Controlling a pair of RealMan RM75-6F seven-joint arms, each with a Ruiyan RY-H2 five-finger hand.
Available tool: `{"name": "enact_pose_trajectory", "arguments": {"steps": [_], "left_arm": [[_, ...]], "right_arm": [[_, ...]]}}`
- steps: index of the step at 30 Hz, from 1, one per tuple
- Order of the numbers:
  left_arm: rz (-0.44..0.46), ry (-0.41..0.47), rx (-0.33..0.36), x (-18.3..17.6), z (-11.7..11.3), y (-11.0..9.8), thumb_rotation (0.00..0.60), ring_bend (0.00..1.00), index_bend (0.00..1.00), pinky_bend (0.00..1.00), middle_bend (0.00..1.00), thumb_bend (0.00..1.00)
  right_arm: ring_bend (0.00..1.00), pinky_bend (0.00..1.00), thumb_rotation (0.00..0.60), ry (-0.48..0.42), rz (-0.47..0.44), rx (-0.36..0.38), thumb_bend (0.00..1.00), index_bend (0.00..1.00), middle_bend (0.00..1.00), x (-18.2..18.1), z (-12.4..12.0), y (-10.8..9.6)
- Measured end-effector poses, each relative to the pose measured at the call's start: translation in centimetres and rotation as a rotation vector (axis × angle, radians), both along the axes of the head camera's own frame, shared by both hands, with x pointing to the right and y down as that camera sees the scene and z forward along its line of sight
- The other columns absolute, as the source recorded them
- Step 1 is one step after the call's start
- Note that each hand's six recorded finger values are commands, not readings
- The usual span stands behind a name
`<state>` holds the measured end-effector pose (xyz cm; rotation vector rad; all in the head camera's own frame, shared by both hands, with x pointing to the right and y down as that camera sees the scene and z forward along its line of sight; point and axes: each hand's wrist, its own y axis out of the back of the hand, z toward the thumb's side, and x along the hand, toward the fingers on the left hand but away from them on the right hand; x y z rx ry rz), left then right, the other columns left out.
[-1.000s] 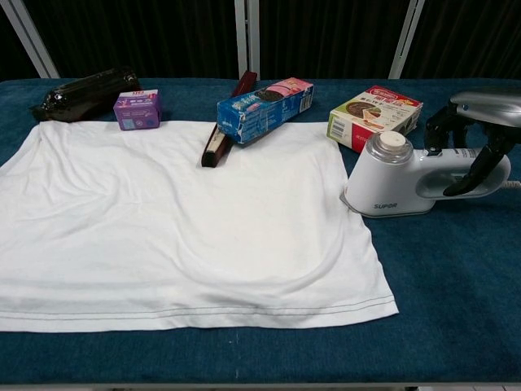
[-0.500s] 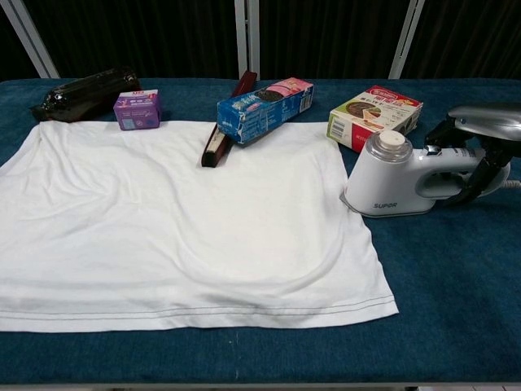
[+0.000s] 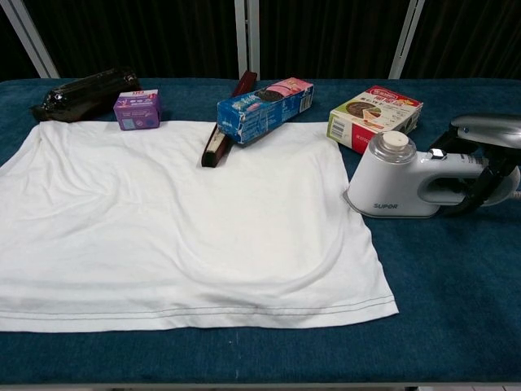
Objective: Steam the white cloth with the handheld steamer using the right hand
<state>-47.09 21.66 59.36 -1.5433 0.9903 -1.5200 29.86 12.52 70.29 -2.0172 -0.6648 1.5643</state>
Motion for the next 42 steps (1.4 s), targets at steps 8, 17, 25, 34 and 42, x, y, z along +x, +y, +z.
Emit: {"name": "enact_pose_trajectory", "arguments": {"steps": [8, 17, 25, 34, 42], "left_arm": [[0.003, 0.003, -0.002, 0.1, 0.2, -0.1, 0.600, 0.00, 0.06, 0.00, 0.05, 0.13], [0.014, 0.006, -0.005, 0.4, 0.4, -0.5, 0.600, 0.00, 0.06, 0.00, 0.05, 0.13], [0.026, 0.019, 0.002, 1.0, 0.6, -0.9, 0.600, 0.00, 0.06, 0.00, 0.07, 0.13], [0.100, 0.044, -0.004, 3.4, 1.0, -2.3, 0.600, 0.00, 0.06, 0.00, 0.08, 0.17], [0.326, 0.101, -0.080, 9.5, 2.7, -3.8, 0.600, 0.00, 0.06, 0.00, 0.09, 0.26]], "right_arm": [[0.67, 0.00, 0.600, -0.020, 0.035, -0.029, 0.06, 0.67, 0.67, 0.2, 0.1, 1.0], [0.85, 0.19, 0.600, -0.083, 0.074, -0.054, 0.11, 0.87, 0.83, -0.1, 0.0, 1.2], [0.92, 0.46, 0.600, -0.128, 0.076, -0.022, 0.14, 0.98, 0.90, 0.1, 0.0, 0.6], [0.94, 0.70, 0.600, -0.159, 0.002, 0.016, 0.60, 1.00, 0.92, -0.5, -0.5, -0.6], [0.94, 0.71, 0.600, -0.158, -0.086, 0.046, 0.61, 1.00, 0.92, -1.2, -3.0, -3.5]]}}
